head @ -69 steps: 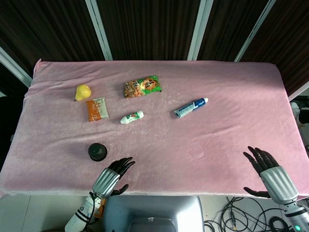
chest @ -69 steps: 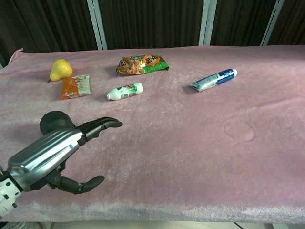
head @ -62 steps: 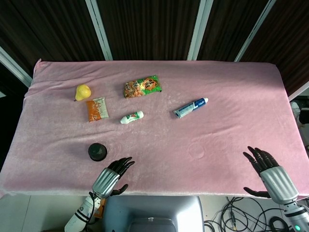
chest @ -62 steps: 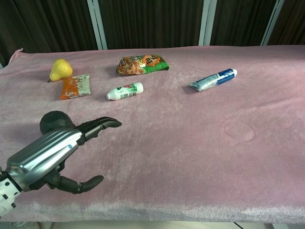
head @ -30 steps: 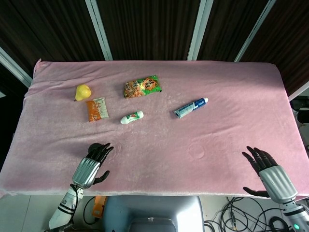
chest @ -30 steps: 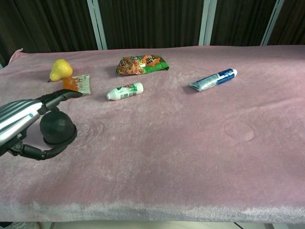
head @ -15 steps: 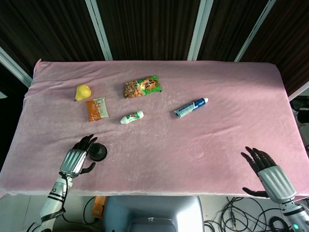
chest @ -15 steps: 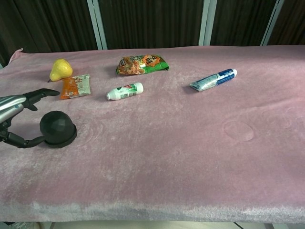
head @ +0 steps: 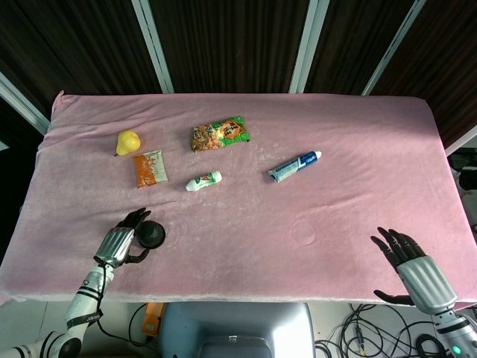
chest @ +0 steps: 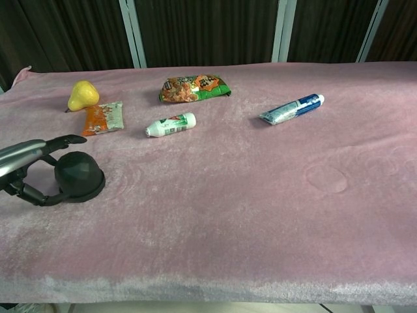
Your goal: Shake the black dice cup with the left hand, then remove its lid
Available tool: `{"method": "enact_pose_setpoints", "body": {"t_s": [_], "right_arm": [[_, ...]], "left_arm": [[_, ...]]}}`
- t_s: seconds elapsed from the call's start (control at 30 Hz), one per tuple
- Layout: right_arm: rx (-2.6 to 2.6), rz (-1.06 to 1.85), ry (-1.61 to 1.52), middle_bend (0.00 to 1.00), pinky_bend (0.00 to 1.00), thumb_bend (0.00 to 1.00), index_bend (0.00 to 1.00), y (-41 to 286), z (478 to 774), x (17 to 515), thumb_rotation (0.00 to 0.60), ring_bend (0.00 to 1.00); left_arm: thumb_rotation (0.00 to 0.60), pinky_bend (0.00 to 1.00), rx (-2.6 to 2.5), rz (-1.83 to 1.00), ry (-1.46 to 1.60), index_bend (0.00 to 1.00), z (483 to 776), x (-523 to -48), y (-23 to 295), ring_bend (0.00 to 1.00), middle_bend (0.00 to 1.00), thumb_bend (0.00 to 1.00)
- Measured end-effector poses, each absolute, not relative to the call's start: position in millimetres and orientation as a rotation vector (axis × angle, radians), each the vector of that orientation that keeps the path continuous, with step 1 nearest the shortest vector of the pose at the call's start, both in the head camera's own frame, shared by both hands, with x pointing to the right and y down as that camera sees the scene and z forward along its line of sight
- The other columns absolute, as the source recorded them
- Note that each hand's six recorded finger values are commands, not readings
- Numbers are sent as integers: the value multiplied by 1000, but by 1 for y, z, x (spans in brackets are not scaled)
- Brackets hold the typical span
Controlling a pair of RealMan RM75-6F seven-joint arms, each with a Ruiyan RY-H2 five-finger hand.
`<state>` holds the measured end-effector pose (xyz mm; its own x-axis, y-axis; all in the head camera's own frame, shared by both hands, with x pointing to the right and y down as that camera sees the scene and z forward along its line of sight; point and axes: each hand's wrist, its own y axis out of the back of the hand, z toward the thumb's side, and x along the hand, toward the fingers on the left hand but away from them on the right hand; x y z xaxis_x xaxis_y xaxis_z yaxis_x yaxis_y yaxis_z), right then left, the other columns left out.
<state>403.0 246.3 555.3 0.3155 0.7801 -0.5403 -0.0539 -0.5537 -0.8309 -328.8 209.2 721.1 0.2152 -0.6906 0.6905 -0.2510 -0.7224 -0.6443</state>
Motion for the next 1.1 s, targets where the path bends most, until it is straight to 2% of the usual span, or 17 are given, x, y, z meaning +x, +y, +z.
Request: {"method": "enact_pose_setpoints", "body": {"t_s": [0.3, 0.43, 0.53, 0.77, 0.93, 1.1], "right_arm": [[-1803, 1324, -636, 0, 248, 0, 0, 247, 555, 402, 600, 65], [-1803, 1323, -637, 0, 248, 0, 0, 247, 555, 402, 600, 65], [-1801, 1324, -640, 0, 248, 0, 0, 247, 555, 403, 600, 65], [-1803, 1325, -627, 0, 248, 0, 0, 247, 556, 401, 600, 65], [-1803, 1327, -628, 0, 248, 0, 0, 247, 556, 401, 600, 66], [-1804, 1325, -625, 0, 248, 0, 0, 247, 556, 401, 600, 66]], "left_arm": [[600, 204, -2127, -1536, 889, 77, 740, -324, 206, 19, 12, 308], [600, 206, -2130, -1539, 892, 81, 742, -324, 206, 58, 43, 309], [600, 267, -2135, -1541, 896, 100, 743, -324, 207, 202, 149, 312], [600, 408, -2177, -1521, 938, 142, 745, -321, 211, 373, 276, 315], [600, 455, -2183, -1482, 968, 194, 743, -319, 211, 461, 340, 315], [600, 474, -2184, -1444, 998, 213, 738, -318, 210, 493, 367, 315]]}}
